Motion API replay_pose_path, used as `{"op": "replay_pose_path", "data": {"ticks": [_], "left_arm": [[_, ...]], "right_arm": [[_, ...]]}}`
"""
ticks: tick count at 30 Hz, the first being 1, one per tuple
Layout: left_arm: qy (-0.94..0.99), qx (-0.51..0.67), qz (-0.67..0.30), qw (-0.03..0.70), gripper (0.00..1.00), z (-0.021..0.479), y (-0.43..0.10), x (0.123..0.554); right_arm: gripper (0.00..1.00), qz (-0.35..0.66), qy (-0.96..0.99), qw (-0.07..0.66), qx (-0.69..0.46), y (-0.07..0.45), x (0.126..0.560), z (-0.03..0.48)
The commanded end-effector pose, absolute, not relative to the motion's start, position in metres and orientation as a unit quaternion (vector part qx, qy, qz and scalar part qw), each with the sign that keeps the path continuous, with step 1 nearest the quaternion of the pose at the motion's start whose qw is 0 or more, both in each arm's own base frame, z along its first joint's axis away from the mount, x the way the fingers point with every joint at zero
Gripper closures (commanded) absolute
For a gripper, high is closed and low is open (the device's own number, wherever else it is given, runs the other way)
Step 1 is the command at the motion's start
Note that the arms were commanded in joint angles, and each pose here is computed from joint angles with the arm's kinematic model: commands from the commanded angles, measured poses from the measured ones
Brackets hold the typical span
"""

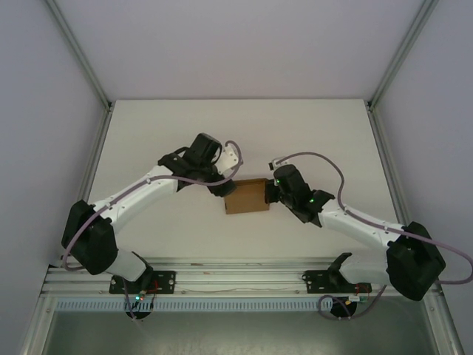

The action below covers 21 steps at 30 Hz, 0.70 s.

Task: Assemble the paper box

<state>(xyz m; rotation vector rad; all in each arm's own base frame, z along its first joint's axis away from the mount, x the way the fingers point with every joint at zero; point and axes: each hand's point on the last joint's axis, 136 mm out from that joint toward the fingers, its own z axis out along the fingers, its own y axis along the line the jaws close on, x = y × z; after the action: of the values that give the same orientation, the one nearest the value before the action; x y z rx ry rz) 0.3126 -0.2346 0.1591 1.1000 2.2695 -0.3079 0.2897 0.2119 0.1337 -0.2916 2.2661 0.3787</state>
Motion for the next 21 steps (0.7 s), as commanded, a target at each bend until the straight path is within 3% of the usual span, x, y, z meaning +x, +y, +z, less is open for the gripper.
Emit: {"op": "replay_pose_path", "data": {"ticks": [1,11,13,17,21], "left_arm": [[0.876,0.365,-0.136,0.285,0.44,0.1535,-0.2311,0.3080],[0.876,0.356,-0.160,0.285,0.81,0.1494,-0.2345,0.3000],[0.876,0.359,-0.158,0.282,0.82,0.1465,-0.2344,0.2998],[0.880,0.352,-0.160,0.277,0.96,0.1454,-0.2360,0.3017],[0.888,0.316,-0.176,0.285,1.00,0.1524,-0.2396,0.3068]], "right_arm": [[1.00,0.117,0.902,0.403,-0.101,0.2033,0.2917,0.1324],[1.00,0.110,0.905,0.399,-0.103,0.2025,0.2894,0.1339],[1.00,0.114,0.904,0.399,-0.107,0.2045,0.2885,0.1354],[1.00,0.113,0.903,0.400,-0.107,0.2057,0.2883,0.1357],[1.00,0.095,0.899,0.415,-0.108,0.2047,0.2885,0.1352]]}}
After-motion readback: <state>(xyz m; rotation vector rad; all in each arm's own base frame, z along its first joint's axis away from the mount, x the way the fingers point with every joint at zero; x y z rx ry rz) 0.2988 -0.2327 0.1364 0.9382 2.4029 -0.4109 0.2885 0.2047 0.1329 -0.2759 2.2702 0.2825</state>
